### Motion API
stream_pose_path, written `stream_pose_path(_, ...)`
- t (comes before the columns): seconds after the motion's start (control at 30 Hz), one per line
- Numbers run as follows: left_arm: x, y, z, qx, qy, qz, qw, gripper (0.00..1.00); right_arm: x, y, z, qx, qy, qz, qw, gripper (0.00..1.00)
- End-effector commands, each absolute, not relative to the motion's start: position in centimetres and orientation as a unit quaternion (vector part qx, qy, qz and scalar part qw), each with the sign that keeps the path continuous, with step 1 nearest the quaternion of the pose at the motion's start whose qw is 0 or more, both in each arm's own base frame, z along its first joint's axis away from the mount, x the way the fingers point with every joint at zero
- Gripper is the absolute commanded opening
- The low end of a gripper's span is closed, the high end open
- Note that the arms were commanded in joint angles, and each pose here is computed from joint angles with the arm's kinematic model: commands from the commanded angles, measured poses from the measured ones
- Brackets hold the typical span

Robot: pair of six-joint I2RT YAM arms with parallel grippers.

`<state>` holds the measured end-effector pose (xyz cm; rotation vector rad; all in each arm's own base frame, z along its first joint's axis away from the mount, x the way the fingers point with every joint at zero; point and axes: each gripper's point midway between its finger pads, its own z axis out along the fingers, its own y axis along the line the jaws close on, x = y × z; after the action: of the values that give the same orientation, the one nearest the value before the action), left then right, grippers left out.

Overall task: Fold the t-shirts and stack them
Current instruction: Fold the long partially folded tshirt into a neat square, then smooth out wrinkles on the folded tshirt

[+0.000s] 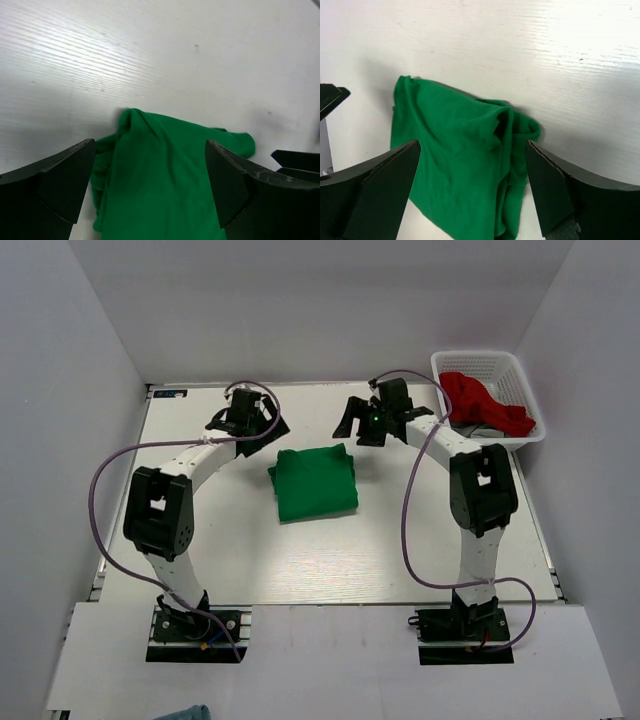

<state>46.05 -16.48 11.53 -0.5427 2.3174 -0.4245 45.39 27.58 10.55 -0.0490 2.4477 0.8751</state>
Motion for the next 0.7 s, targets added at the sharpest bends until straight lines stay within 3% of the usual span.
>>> stream_pose_path(0.0, 45.0, -18.8, 15.8, -0.163, 0.878, -0.237, 0.383, 1.00, 44.7, 28.3, 15.3, -0.043, 0.876, 0.356, 0.322, 0.90)
stream_pose_path(0.13, 43.5, -22.8, 15.7, -0.100, 0.867, -0.327, 0.364, 1.00, 39.5, 31.6, 18.0, -0.119, 0.840, 0.447, 0.284, 0.90)
stream_pose_path(0.33, 44.0, -24.8, 12.2, -0.084, 0.874, -0.358, 0.319, 1.00, 32.6, 32.7, 15.4, -0.179, 0.815, 0.505, 0.222, 0.90)
stream_pose_path(0.5, 43.5, -23.3, 6.3, -0.125, 0.903, -0.321, 0.257, 1.00, 29.9, 32.4, 11.9, -0.166, 0.815, 0.534, 0.152, 0.90)
stream_pose_path(0.67, 42.6, -21.6, 2.4, -0.150, 0.922, -0.269, 0.235, 1.00, 30.5, 29.2, 4.4, -0.126, 0.868, 0.461, 0.138, 0.90)
